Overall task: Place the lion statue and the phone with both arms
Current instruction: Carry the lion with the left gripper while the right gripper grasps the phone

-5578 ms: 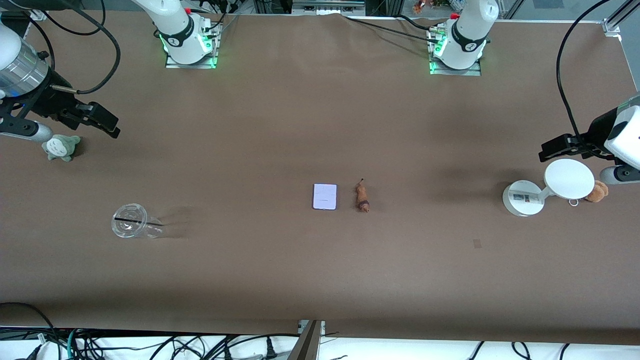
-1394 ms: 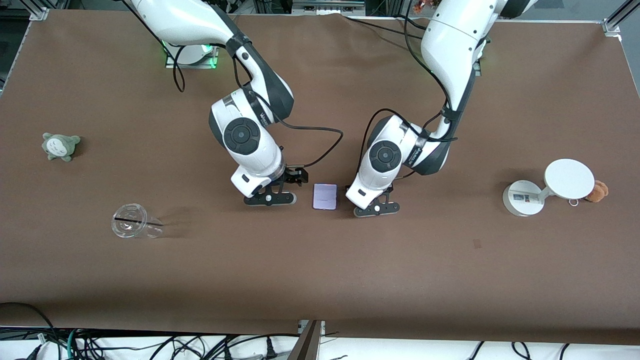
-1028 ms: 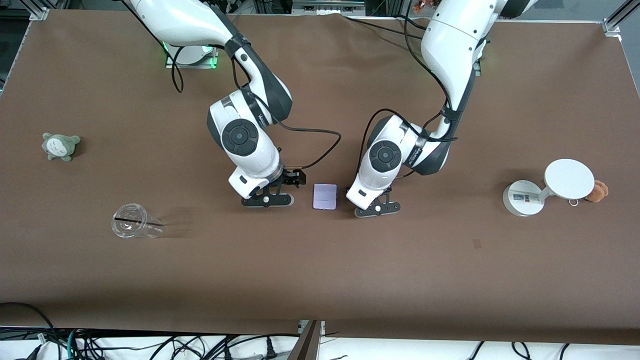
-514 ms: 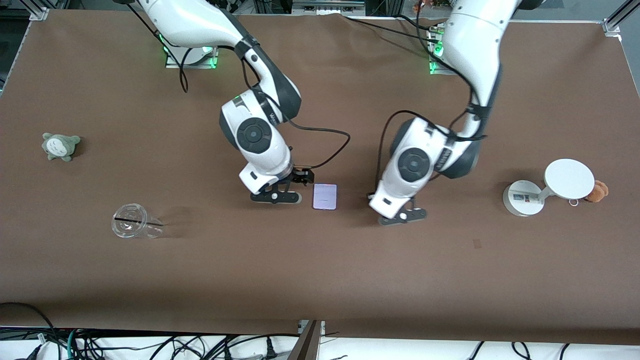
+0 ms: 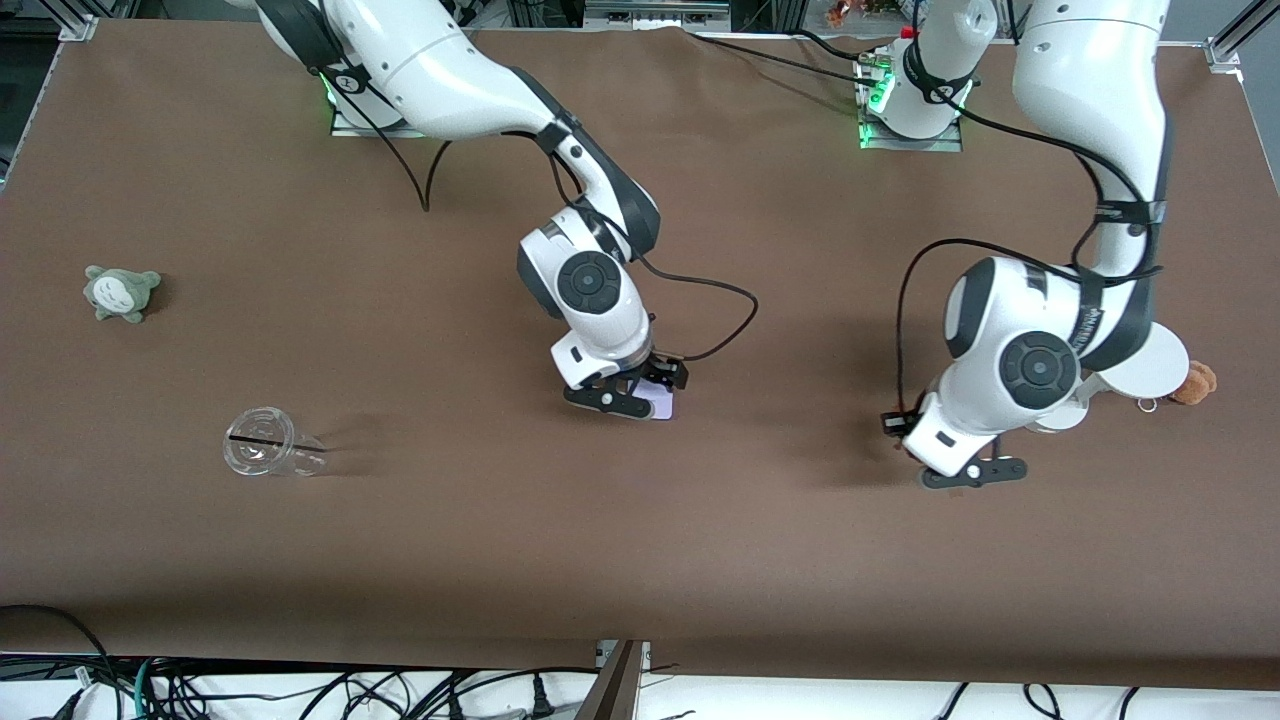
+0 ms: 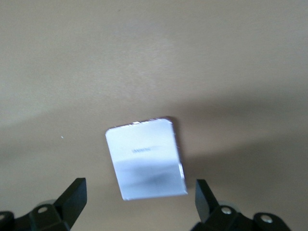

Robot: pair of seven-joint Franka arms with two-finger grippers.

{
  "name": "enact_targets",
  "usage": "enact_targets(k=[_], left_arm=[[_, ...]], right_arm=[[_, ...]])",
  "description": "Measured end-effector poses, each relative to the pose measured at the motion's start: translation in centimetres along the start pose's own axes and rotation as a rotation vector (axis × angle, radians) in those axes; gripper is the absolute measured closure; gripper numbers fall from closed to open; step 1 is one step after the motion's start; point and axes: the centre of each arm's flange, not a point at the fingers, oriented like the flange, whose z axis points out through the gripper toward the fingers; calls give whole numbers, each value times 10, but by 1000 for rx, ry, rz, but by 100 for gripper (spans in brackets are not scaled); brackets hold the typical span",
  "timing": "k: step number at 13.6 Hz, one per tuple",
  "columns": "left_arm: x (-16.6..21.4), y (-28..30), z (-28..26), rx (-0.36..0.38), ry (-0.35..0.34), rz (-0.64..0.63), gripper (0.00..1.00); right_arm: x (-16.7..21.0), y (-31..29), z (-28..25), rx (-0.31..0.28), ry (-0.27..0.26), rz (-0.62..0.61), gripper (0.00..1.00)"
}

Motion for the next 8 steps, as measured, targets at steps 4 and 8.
enact_targets(k=[4, 8], left_arm=[[5, -50, 22, 56, -4, 28, 67], [-5, -91, 58, 34, 37, 64, 67]], right_arm=[[-6, 0, 30, -25, 31, -33, 0], [-9, -4, 31, -20, 38, -36, 0]])
